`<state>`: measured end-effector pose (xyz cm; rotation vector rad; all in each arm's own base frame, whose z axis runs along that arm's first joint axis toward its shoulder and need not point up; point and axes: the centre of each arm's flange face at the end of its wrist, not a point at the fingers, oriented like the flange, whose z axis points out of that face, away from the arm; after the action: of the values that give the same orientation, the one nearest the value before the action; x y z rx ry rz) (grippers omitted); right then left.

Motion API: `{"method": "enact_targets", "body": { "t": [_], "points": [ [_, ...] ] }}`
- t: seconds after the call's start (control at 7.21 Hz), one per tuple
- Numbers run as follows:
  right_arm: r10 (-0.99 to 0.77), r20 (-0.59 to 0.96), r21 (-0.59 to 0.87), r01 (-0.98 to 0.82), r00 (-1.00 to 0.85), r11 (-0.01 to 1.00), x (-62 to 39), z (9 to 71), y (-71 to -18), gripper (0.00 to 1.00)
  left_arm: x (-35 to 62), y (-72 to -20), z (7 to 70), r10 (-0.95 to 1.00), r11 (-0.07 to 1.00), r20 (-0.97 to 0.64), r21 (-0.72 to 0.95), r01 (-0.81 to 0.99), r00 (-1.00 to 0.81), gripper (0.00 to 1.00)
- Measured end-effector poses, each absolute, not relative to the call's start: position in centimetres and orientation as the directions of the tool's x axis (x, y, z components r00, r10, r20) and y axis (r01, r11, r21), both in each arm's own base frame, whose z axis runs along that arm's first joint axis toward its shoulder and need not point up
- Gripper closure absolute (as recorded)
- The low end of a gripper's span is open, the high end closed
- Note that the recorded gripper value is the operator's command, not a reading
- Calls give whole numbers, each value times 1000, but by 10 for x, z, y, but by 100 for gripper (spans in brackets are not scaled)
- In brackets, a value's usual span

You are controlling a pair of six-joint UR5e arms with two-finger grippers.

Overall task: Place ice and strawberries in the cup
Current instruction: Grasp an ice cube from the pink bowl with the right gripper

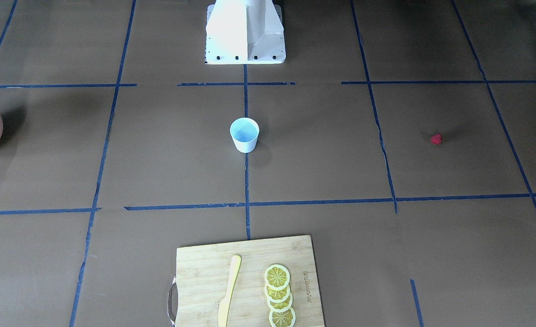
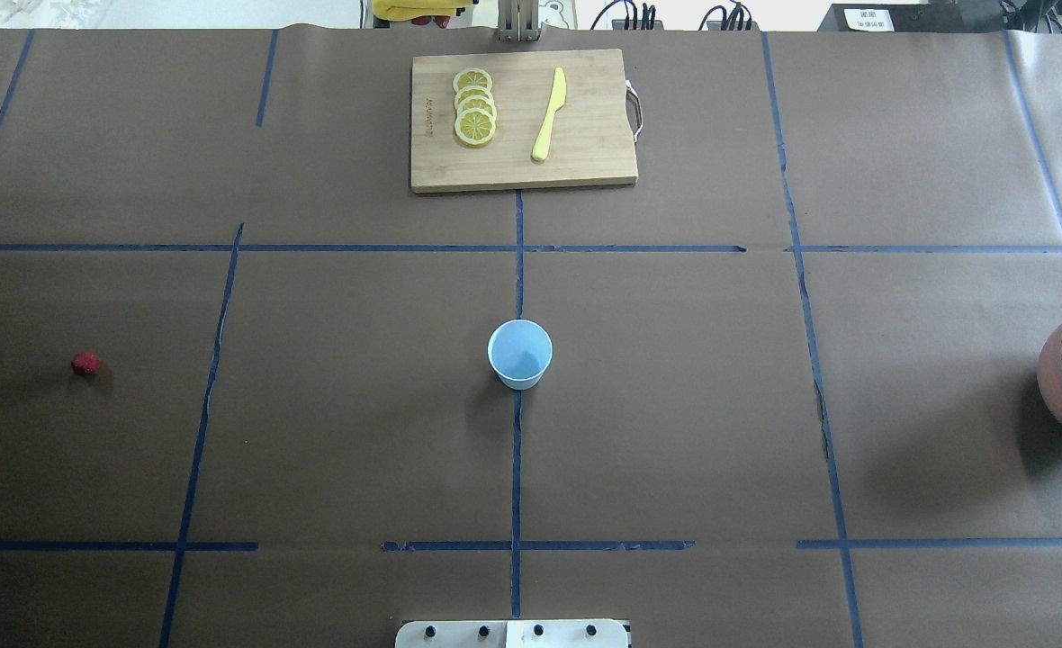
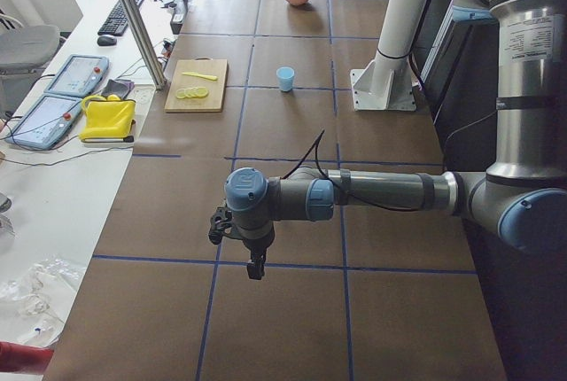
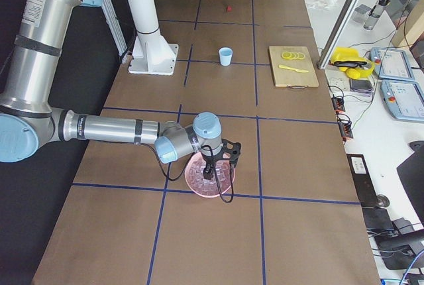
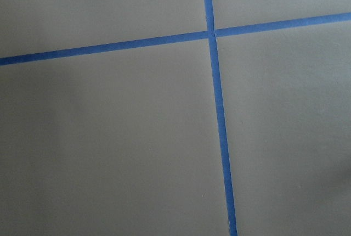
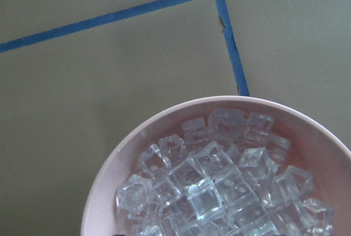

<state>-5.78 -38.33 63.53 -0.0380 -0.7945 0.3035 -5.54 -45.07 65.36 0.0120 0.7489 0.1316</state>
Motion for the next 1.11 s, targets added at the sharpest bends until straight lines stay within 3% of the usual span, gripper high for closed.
{"method": "enact_targets", "body": {
  "t": [0.42, 0.83, 1.11],
  "points": [
    [360, 658, -236, -273, 662, 933, -68, 642, -354, 13, -56, -443, 652, 127, 991, -678, 61, -116, 724, 0],
    [380, 640, -272, -266, 668, 925, -81, 646, -347, 26, -56, -433, 644, 134, 991, -676, 73, -116, 724, 0],
    [383, 635, -275, -267, 671, 924, -82, 648, -347, 27, -56, -432, 642, 137, 990, -676, 78, -115, 724, 0]
  ]
}}
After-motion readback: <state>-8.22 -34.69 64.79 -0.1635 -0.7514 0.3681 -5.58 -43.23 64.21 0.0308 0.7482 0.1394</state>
